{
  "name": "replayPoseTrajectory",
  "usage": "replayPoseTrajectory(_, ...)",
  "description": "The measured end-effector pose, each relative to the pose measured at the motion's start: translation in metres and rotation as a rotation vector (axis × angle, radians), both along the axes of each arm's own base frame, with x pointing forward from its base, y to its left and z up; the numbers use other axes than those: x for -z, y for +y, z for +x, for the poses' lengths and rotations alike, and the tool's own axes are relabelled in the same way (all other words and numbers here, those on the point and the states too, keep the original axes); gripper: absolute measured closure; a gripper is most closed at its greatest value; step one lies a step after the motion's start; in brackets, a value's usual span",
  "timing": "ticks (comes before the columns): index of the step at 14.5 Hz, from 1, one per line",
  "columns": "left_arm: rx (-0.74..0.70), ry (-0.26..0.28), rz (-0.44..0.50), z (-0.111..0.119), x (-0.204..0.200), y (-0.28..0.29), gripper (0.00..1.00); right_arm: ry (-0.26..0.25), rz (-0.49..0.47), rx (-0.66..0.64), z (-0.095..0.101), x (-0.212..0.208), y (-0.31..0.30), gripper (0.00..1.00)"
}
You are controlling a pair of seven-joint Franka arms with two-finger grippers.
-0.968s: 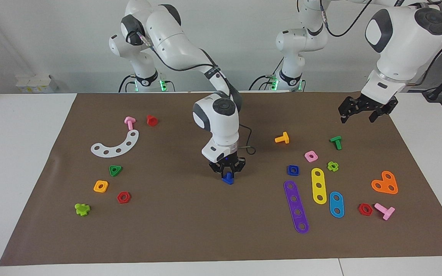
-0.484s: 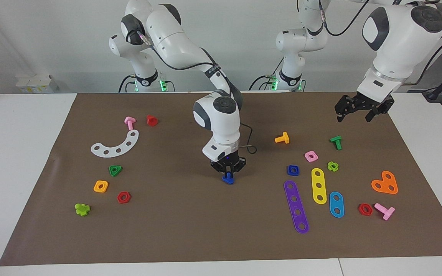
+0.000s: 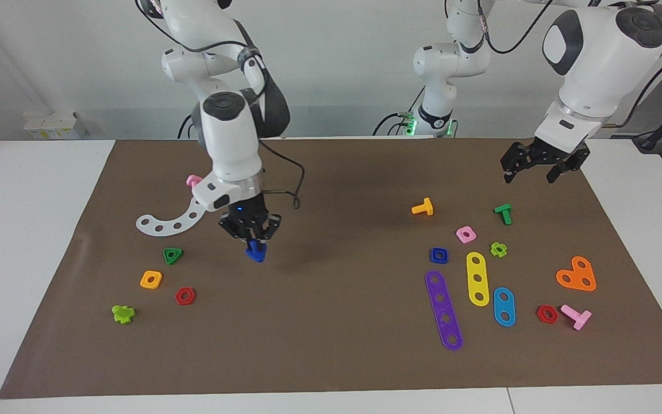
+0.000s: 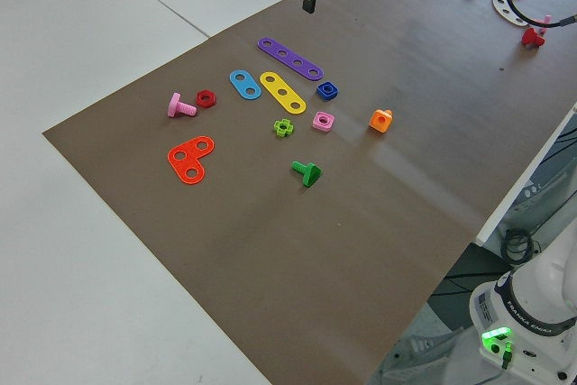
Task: Unscrew and place screws in storage area
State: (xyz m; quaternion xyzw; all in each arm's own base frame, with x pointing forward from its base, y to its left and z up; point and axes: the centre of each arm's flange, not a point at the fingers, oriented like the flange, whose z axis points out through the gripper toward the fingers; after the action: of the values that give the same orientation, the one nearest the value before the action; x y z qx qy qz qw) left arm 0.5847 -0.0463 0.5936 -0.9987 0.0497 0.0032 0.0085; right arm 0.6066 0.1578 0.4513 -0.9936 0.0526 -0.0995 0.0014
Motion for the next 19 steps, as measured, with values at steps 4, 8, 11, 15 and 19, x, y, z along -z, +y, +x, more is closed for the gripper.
replayPoseTrajectory(4,0.0,0.0,0.0,0.0,0.0,0.0,0.0,0.071,-0.03,-0.026,-0.041,0.039,-0.092,0.81)
replayPoseTrajectory(8,0.0,0.002,0.0,-0.001,0.0,0.0,0.0,0.06,-0.006,-0.02,-0.064,0.098,-0.145,0.81)
replayPoseTrajectory(11,0.0,0.0,0.0,-0.002,-0.001,0.0,0.01,0.03,0.029,0.002,-0.065,0.121,-0.153,0.81)
replayPoseTrajectory(15,-0.001,0.004,0.001,-0.002,0.001,0.001,0.0,0.003,0.036,0.0,-0.059,0.142,-0.145,0.81)
replayPoseTrajectory(19,-0.001,0.004,0.001,-0.002,0.001,0.001,0.0,-0.012,0.036,0.001,-0.055,0.145,-0.144,0.79)
